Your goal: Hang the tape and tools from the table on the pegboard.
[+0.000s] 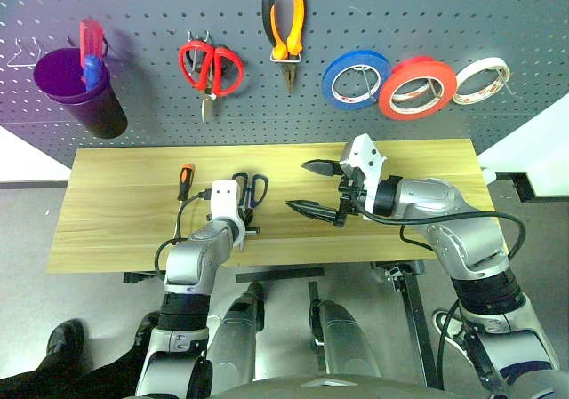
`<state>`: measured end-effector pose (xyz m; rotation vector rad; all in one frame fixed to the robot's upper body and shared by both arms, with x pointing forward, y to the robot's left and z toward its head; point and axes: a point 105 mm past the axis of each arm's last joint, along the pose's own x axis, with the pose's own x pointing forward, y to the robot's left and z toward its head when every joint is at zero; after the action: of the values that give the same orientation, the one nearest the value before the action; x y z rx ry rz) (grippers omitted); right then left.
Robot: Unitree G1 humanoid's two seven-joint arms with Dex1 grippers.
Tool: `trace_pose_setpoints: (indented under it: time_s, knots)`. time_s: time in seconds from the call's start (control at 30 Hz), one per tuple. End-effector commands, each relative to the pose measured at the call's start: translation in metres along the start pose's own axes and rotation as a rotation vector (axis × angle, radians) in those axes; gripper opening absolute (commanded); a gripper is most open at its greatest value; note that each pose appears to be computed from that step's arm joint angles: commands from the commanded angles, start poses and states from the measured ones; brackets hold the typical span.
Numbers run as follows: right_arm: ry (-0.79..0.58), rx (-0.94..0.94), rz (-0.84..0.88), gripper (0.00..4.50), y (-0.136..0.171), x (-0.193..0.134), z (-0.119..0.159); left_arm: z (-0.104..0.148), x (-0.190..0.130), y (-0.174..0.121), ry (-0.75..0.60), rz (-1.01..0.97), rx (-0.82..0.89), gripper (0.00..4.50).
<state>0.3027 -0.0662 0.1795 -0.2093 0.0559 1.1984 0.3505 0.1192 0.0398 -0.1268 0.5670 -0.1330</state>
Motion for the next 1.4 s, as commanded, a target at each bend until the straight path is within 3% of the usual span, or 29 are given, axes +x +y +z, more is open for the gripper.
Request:
trace_pose_setpoints:
  time_s: [0.03,0.4,0.77,0.9,1.1,1.2,1.4]
  knots:
    - [-0.013,-0.048,0.055,4.5,0.009,-0.009,0.008,-0.018,0.001,0.018,0.055,0.074,0.002,0.96]
    - [0.01,-0.091,0.134,4.5,0.01,-0.027,0.005,0.001,-0.001,0.013,-0.04,0.008,0.019,0.96]
    - [0.006,-0.135,0.108,4.5,-0.003,-0.03,0.007,0.027,-0.015,0.005,-0.182,-0.055,0.047,0.96]
    - [0.009,-0.15,0.098,4.5,-0.011,-0.029,0.007,0.029,-0.02,0.004,-0.214,-0.055,0.054,0.96]
    - [0.002,-0.166,0.082,4.5,-0.015,-0.025,0.01,0.015,-0.015,0.013,-0.15,-0.007,-0.012,0.96]
    - [0.008,-0.169,0.083,4.5,-0.013,-0.025,0.008,0.017,-0.013,0.017,-0.151,0.031,0.028,1.48]
    - [0.006,-0.168,0.065,4.5,-0.015,-0.025,0.009,0.015,-0.008,0.011,-0.128,0.003,-0.002,3.43]
